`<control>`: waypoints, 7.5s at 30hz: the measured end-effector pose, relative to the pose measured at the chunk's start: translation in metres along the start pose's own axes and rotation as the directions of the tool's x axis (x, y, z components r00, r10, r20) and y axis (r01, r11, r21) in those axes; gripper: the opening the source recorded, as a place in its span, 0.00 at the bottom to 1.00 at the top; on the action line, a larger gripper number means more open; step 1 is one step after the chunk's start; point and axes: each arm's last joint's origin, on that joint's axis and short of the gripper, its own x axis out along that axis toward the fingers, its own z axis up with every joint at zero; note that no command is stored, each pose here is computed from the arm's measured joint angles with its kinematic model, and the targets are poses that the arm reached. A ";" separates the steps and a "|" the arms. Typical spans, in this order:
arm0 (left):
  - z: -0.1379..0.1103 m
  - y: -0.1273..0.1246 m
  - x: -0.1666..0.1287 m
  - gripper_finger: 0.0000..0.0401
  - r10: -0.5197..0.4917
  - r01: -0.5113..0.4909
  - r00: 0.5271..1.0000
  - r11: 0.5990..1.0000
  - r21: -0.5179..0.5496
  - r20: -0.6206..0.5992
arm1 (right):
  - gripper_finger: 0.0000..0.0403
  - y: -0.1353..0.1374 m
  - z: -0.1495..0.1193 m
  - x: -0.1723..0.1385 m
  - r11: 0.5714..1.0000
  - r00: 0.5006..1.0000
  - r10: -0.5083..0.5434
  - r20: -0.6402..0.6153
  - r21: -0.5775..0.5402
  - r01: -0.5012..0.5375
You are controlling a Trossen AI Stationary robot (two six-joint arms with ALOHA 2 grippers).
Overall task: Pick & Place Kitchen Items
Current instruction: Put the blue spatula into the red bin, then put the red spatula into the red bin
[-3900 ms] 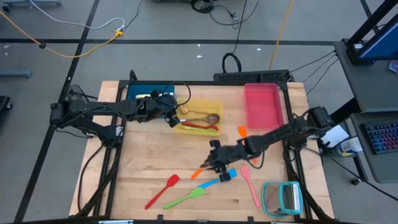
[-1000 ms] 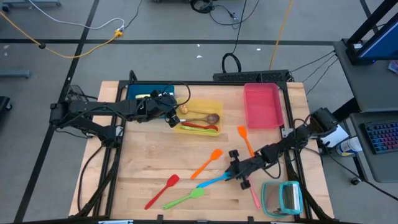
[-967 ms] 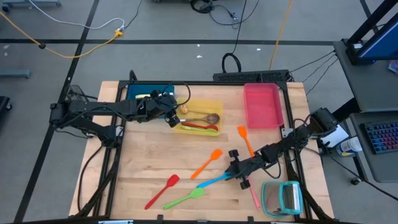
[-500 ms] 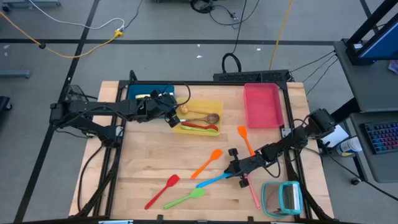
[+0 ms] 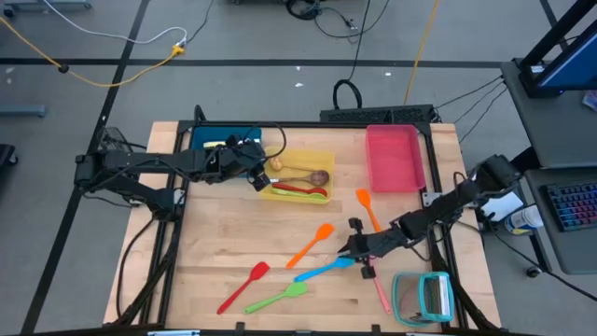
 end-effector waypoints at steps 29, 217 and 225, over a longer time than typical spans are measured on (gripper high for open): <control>0.000 0.000 0.000 0.34 -0.001 0.001 1.000 0.996 -0.094 0.002 | 0.44 0.016 -0.036 0.020 0.989 0.987 -0.033 -0.160 -0.145 0.010; -0.155 -0.229 -0.046 0.34 -0.486 0.420 0.730 0.873 -0.246 -0.480 | 0.23 -0.125 0.026 -0.100 0.672 0.573 -0.692 0.439 0.101 0.733; -0.165 -0.231 -0.055 0.34 -0.468 0.391 0.727 0.884 -0.257 -0.502 | 0.23 -0.125 0.026 -0.100 0.666 0.571 -0.692 0.442 0.086 0.741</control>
